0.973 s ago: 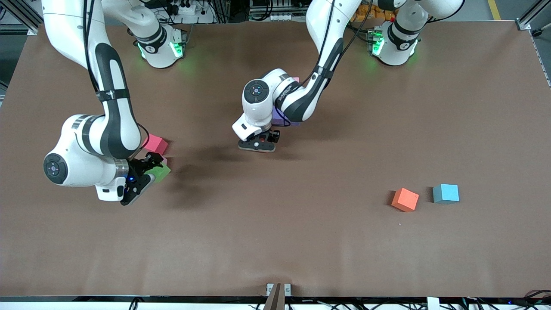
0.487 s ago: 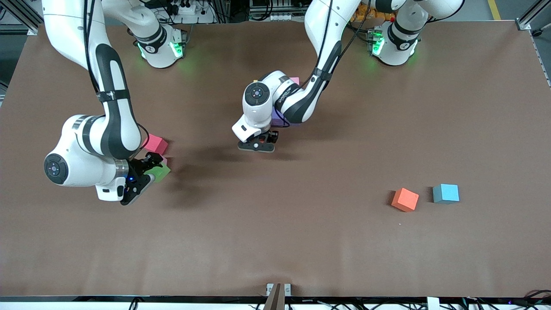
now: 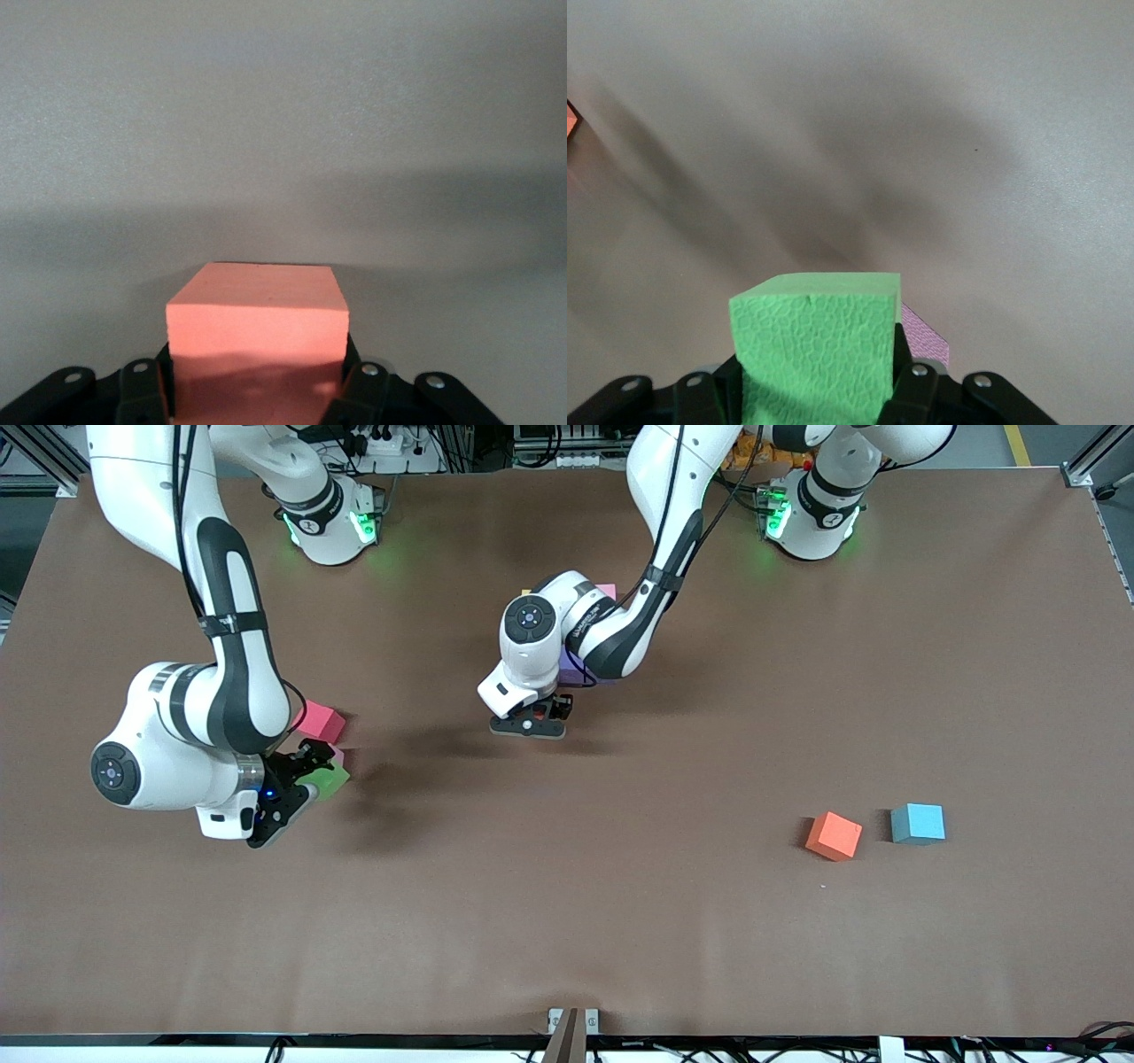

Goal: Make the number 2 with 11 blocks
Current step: 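Place orange beside pink with the left gripper while the right gripper carries green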

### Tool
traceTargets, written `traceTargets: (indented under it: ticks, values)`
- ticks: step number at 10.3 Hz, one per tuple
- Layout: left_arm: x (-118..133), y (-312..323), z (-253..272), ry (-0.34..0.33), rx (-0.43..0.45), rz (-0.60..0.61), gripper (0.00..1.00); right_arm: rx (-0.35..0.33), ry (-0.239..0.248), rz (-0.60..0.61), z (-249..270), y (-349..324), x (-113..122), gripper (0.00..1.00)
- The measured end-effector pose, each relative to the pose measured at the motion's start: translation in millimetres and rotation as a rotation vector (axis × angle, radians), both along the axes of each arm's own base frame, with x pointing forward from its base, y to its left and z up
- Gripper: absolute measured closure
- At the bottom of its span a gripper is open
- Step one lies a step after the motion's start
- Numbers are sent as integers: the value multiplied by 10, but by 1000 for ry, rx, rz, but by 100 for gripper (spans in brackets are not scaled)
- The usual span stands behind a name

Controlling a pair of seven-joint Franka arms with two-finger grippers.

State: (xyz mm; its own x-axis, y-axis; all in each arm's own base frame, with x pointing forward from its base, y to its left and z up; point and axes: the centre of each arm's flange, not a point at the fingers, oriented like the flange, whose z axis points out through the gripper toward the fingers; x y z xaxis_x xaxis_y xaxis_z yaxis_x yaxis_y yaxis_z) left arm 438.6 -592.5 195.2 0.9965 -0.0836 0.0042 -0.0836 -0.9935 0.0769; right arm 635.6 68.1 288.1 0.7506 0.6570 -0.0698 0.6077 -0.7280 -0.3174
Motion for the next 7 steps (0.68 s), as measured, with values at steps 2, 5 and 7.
traceTargets:
  ticks: [2, 5, 7]
  values:
    - [0, 2, -20, 2, 1, 1, 36, -1, 0, 0, -7, -1, 1, 44]
    - [8, 7, -25, 26, -20, 45, 1, -1, 0, 0, -12, -2, 1, 44]
    - [37, 12, -1, 22, -24, 62, 0, -2, 0, -1, -13, -7, 2, 44]
